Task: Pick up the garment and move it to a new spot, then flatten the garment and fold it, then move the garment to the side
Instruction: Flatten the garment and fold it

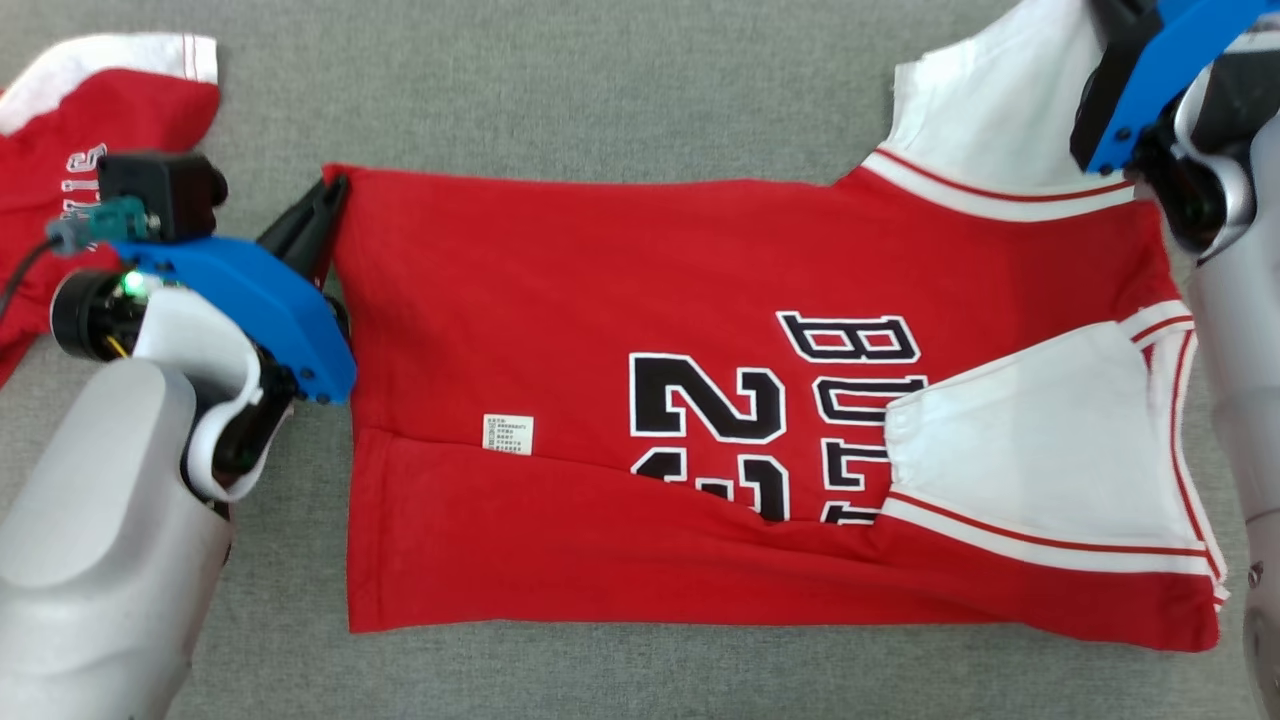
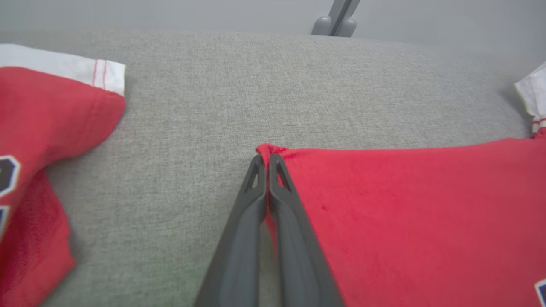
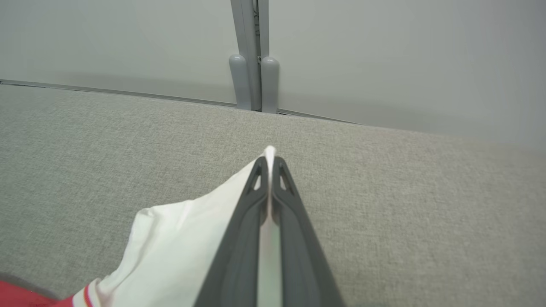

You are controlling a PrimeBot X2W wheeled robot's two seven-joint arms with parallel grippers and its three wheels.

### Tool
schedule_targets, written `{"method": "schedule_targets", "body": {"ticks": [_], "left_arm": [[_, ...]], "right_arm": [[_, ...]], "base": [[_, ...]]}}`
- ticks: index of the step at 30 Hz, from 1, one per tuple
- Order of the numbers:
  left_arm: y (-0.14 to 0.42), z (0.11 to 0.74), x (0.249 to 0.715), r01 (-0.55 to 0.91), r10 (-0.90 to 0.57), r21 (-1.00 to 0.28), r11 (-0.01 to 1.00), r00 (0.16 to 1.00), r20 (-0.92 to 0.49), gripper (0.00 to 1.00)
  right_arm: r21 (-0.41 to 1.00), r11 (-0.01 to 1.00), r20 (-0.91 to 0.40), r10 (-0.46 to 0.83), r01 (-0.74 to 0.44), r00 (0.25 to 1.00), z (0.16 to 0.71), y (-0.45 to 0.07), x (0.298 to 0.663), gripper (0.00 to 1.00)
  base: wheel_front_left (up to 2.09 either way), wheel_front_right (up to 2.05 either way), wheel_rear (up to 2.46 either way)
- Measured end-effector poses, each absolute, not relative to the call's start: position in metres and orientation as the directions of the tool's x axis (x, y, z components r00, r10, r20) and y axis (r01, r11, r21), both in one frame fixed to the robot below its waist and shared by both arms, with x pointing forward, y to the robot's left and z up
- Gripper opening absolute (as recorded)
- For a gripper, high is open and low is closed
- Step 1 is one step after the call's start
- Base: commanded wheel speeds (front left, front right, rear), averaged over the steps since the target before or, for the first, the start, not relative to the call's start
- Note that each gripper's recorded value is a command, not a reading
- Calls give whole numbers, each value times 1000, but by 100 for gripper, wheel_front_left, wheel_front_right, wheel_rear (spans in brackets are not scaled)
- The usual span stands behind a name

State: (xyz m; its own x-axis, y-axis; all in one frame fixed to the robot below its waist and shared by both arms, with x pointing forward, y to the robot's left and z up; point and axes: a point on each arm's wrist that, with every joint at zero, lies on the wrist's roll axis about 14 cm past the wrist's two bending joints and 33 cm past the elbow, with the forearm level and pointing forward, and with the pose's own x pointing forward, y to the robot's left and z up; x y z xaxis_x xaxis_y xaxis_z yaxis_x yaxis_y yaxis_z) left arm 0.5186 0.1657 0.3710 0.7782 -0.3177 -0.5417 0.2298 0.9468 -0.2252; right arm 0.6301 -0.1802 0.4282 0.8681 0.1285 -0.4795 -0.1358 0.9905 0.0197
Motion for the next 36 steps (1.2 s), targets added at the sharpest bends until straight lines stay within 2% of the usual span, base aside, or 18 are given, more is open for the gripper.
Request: {"method": "schedule_targets", "body": {"ticks": [8, 18, 22, 35, 36], "left_arm": [[150, 396, 482, 350, -377, -147, 925, 809, -450, 0], [139, 408, 440, 382, -406, -139, 914, 840, -360, 0], [144, 405, 431, 384, -388, -89, 919, 843, -372, 0], [140, 404, 418, 327, -347, -118, 938, 873, -342, 0], [141, 405, 418, 319, -341, -121, 940, 879, -334, 22]], "right_arm": [[62, 985, -463, 173, -163, 869, 453, -188, 581, 0], [166, 977, -462, 197, -134, 865, 461, -210, 495, 0], [195, 976, -466, 181, -99, 866, 461, -218, 466, 0], [268, 963, -517, 153, -11, 842, 449, -207, 388, 0], [274, 962, -526, 152, -3, 837, 446, -206, 384, 0]], "base": [[0, 0, 0], [0, 0, 0], [0, 0, 0], [0, 0, 0], [0, 0, 0]]}}
